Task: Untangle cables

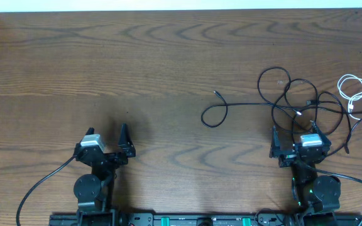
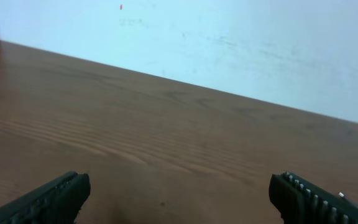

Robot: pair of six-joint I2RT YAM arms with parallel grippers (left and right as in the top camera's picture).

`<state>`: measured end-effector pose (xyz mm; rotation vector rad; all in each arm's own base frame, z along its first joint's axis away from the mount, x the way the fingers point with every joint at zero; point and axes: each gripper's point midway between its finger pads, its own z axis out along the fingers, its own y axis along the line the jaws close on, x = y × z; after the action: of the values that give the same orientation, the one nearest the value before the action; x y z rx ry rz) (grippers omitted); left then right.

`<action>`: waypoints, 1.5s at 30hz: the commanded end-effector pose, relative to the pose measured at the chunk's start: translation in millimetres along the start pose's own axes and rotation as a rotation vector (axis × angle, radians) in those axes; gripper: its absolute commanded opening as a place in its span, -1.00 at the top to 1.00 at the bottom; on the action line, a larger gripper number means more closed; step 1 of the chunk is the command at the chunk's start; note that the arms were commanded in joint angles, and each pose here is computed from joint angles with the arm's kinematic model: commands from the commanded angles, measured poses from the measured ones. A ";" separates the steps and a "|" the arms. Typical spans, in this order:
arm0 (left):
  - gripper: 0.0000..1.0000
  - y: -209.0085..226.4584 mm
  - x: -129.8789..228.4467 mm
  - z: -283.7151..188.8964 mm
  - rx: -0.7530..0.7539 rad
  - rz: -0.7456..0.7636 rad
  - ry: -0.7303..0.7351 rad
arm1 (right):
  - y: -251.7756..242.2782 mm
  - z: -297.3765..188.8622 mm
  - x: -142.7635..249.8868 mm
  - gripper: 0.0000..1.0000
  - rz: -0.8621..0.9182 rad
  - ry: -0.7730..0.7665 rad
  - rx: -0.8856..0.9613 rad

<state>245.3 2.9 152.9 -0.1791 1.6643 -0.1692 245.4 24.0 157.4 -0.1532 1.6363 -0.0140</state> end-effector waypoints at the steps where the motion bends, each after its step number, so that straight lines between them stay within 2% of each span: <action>1: -0.96 -3.7 15.8 0.0 0.031 0.111 0.053 | -0.4 -0.3 0.2 -0.99 -0.010 -0.001 0.001; 6: -0.96 2.9 15.0 0.1 -0.006 0.171 0.050 | -0.5 -0.3 0.2 -0.98 -0.010 -0.001 0.002; 45: -0.96 3.1 14.4 0.3 -0.008 0.171 0.047 | -0.4 -0.3 0.3 -0.98 -0.010 -0.001 0.002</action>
<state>245.3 4.9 152.6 -0.0585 1.6714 -0.0427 245.4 24.0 157.4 -0.1532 1.6363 -0.0140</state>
